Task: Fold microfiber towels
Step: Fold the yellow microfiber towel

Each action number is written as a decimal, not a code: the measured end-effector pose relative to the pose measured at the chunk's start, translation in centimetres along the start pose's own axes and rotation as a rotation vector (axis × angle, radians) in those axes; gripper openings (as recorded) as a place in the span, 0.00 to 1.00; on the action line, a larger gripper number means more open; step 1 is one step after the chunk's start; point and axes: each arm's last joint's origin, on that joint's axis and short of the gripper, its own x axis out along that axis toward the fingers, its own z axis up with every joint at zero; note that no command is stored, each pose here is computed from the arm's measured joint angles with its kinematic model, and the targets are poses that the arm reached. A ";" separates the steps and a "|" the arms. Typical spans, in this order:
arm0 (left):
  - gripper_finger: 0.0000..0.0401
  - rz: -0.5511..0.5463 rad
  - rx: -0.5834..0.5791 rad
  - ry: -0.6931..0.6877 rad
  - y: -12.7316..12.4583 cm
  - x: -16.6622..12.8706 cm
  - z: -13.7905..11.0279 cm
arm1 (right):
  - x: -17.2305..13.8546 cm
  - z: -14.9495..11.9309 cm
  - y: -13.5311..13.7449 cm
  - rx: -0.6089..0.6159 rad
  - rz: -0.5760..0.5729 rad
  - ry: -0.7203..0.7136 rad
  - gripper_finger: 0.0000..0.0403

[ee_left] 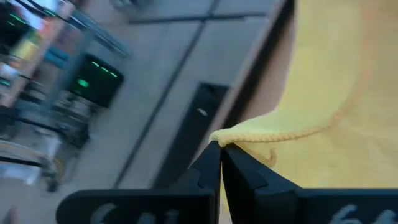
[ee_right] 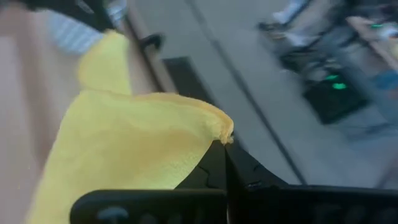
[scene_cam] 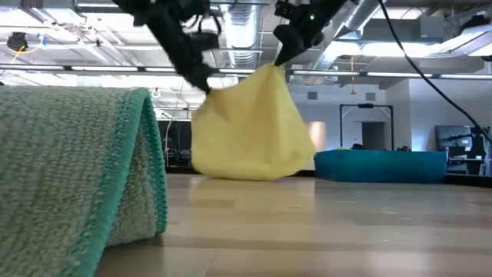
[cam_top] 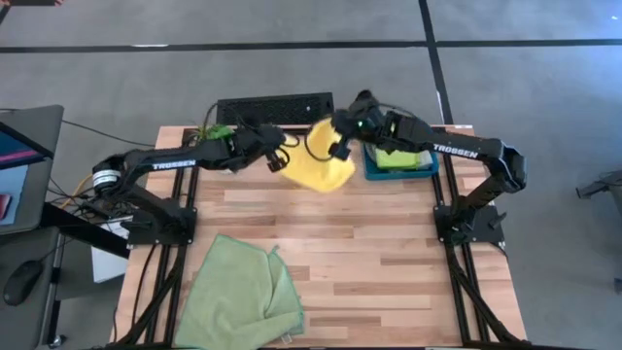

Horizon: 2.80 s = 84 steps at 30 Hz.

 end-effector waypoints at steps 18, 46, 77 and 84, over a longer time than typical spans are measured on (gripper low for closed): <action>0.00 -0.183 0.109 0.113 -3.0 -5.6 -0.1 | -1.4 -1.5 4.4 -0.046 0.165 0.189 0.01; 0.00 -0.650 0.057 0.199 -10.6 -13.1 -2.0 | -4.7 -6.5 15.5 -0.079 0.462 0.318 0.01; 0.00 -0.508 -0.021 0.445 -12.4 -10.3 -3.6 | -1.3 -8.9 14.2 0.101 0.445 0.327 0.01; 0.00 -0.330 -0.008 0.508 -12.7 -6.5 -4.0 | 1.4 -9.5 12.9 0.121 0.326 0.353 0.01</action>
